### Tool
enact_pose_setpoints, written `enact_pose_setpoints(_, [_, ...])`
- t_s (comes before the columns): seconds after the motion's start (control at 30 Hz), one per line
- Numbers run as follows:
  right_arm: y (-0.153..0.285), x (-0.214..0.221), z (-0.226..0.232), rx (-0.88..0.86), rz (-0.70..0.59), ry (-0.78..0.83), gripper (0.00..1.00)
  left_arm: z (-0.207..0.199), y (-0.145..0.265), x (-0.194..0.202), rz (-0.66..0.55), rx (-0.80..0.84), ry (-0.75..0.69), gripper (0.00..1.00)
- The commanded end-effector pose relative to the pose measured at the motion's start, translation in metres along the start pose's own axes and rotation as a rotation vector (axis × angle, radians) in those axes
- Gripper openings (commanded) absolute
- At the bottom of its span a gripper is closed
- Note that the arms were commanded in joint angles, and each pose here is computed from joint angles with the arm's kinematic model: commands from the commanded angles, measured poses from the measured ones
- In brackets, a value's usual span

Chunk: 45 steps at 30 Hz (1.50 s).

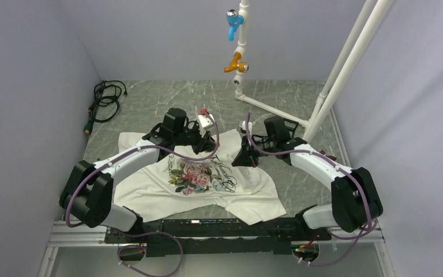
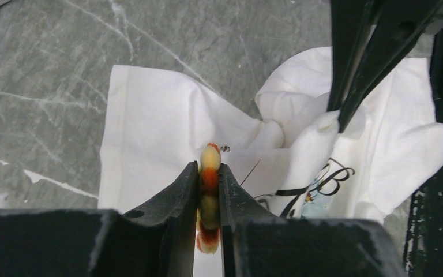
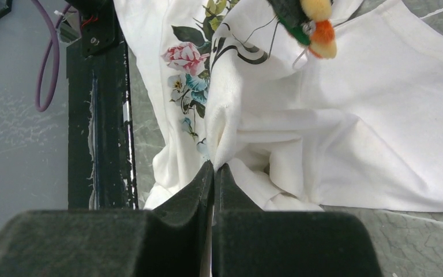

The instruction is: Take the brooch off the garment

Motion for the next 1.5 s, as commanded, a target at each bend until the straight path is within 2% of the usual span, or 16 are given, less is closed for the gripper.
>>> enact_pose_setpoints(0.0, [0.005, -0.011, 0.005, -0.023, -0.025, 0.070, 0.00, 0.012, 0.016, 0.001, 0.030, -0.064, -0.044, 0.00])
enact_pose_setpoints(0.17, [0.006, -0.009, 0.004, -0.016, -0.016, 0.079, 0.01, 0.027, 0.034, 0.007, 0.062, -0.119, -0.003, 0.00])
enact_pose_setpoints(0.3, [0.005, -0.009, 0.001, -0.014, -0.004, 0.080, 0.12, 0.032, 0.045, 0.003, 0.039, -0.104, 0.103, 0.00])
enact_pose_setpoints(0.57, [0.006, -0.012, -0.008, 0.050, 0.007, 0.092, 0.23, 0.032, 0.062, -0.013, -0.044, -0.055, 0.297, 0.00])
enact_pose_setpoints(0.83, [0.016, -0.027, -0.007, 0.126, -0.013, 0.134, 0.57, 0.022, 0.081, -0.036, -0.201, 0.126, 0.530, 0.00])
enact_pose_setpoints(0.97, [0.022, -0.042, 0.000, 0.140, -0.037, 0.158, 0.69, 0.018, 0.086, -0.055, -0.294, 0.198, 0.545, 0.00])
enact_pose_setpoints(1.03, [0.027, -0.054, 0.006, 0.144, -0.053, 0.180, 0.79, 0.017, 0.089, -0.064, -0.328, 0.221, 0.551, 0.00])
enact_pose_setpoints(1.1, [0.032, -0.066, 0.013, 0.139, -0.068, 0.186, 0.82, 0.016, 0.092, -0.070, -0.351, 0.230, 0.540, 0.00])
enact_pose_setpoints(1.23, [0.040, -0.090, 0.031, 0.104, -0.119, 0.172, 0.99, 0.015, 0.095, -0.077, -0.389, 0.223, 0.517, 0.00])
enact_pose_setpoints(1.47, [0.040, -0.123, 0.054, 0.014, -0.250, 0.036, 1.00, 0.016, 0.100, -0.092, -0.466, 0.221, 0.510, 0.00])
Point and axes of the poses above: each gripper's point midway between its finger pads, its own y axis back along the fingers, its own z axis along the line the jaws close on, x = y × z, the point moved 8 cm from there along y, back along the fingers, and after that the axes turned 10 degrees about -y, right-handed, at the moved point
